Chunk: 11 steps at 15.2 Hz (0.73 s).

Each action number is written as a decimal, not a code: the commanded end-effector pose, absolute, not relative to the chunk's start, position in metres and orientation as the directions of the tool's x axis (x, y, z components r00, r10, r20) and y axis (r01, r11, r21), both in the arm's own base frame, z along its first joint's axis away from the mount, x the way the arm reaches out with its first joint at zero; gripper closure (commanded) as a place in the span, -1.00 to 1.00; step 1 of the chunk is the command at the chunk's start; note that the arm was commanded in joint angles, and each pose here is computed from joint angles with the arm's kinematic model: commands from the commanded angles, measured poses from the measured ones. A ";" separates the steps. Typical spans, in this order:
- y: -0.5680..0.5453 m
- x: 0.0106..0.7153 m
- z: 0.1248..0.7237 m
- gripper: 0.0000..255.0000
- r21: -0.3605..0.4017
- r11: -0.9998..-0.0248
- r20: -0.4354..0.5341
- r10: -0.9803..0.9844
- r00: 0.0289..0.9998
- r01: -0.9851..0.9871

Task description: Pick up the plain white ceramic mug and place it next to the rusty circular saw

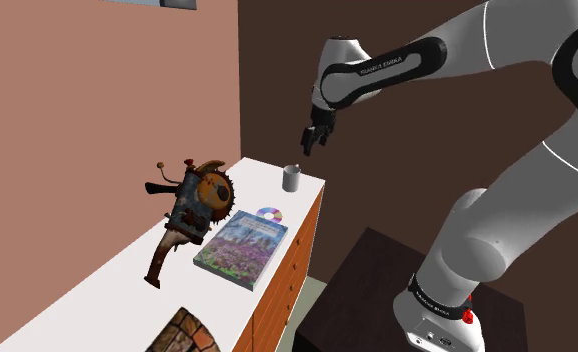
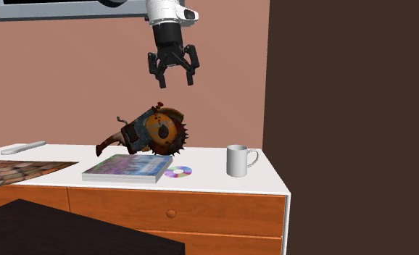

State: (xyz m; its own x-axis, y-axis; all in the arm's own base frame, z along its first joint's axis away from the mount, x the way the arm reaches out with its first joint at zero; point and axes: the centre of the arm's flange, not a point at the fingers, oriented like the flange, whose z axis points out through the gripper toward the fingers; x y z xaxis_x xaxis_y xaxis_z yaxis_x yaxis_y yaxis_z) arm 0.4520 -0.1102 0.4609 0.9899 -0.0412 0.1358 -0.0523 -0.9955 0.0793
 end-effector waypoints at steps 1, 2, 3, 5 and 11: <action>-0.122 0.470 0.444 -1.00 0.076 -0.995 0.143 -0.051 0.988 -0.062; -0.127 0.477 0.435 -1.00 0.074 -0.995 0.146 -0.055 0.988 -0.067; -0.132 0.485 0.426 -1.00 0.072 -0.995 0.148 -0.060 0.987 -0.071; -0.143 0.500 0.407 -1.00 0.068 -0.994 0.153 -0.069 0.986 -0.081; -0.175 0.547 0.352 -1.00 0.055 -0.993 0.167 -0.098 0.981 -0.108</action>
State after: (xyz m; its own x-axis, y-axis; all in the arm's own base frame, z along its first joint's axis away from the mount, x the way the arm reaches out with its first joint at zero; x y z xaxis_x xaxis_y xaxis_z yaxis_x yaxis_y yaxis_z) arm 0.5421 -0.1690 0.3631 0.9820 -0.0924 0.1646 -0.1030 -0.9930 0.0569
